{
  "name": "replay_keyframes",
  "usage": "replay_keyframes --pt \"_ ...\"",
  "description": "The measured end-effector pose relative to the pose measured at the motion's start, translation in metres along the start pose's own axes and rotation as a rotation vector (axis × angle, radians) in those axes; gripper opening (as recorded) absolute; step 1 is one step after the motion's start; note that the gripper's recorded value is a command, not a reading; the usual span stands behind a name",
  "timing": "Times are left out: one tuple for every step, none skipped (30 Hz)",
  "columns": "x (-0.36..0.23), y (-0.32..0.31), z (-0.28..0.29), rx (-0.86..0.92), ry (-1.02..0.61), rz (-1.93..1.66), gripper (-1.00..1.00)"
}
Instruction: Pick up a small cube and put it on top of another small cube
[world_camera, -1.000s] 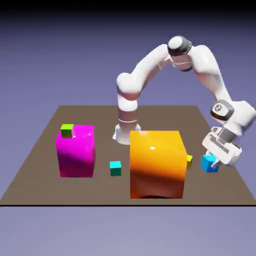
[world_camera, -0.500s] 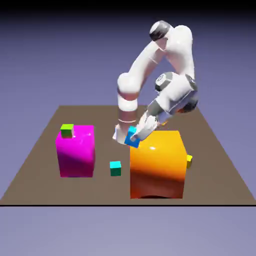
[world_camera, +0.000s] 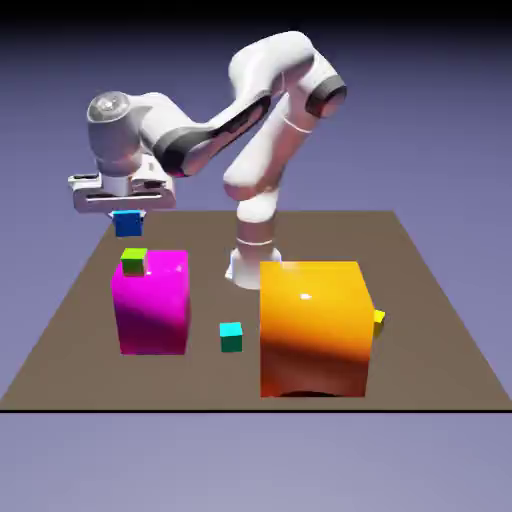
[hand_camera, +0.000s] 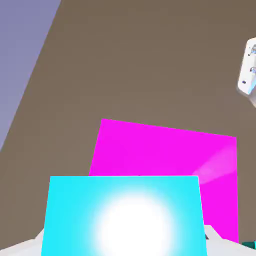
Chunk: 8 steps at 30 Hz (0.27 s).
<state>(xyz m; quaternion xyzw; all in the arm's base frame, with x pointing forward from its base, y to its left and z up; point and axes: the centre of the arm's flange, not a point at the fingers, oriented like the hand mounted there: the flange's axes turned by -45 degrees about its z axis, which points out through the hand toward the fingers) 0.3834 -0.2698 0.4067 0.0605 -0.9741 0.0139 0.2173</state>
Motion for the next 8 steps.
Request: replay_keyframes --pt "-0.002 0.000 0.016 0.000 0.000 0.000 -1.00" --pt "-0.003 0.001 0.030 0.000 0.001 0.000 1.00" --pt "-0.003 0.001 0.031 -0.001 0.000 0.000 1.00" --pt "-0.003 0.001 0.031 -0.001 0.000 0.000 1.00" --pt "-0.002 0.000 0.015 -0.001 0.000 0.000 1.00" --pt "0.000 0.000 0.000 -0.001 -0.001 0.000 1.00" --pt "0.002 0.000 -0.016 -0.001 -0.001 0.000 1.00" --pt "0.005 0.001 -0.031 -0.001 -0.001 0.001 1.00"
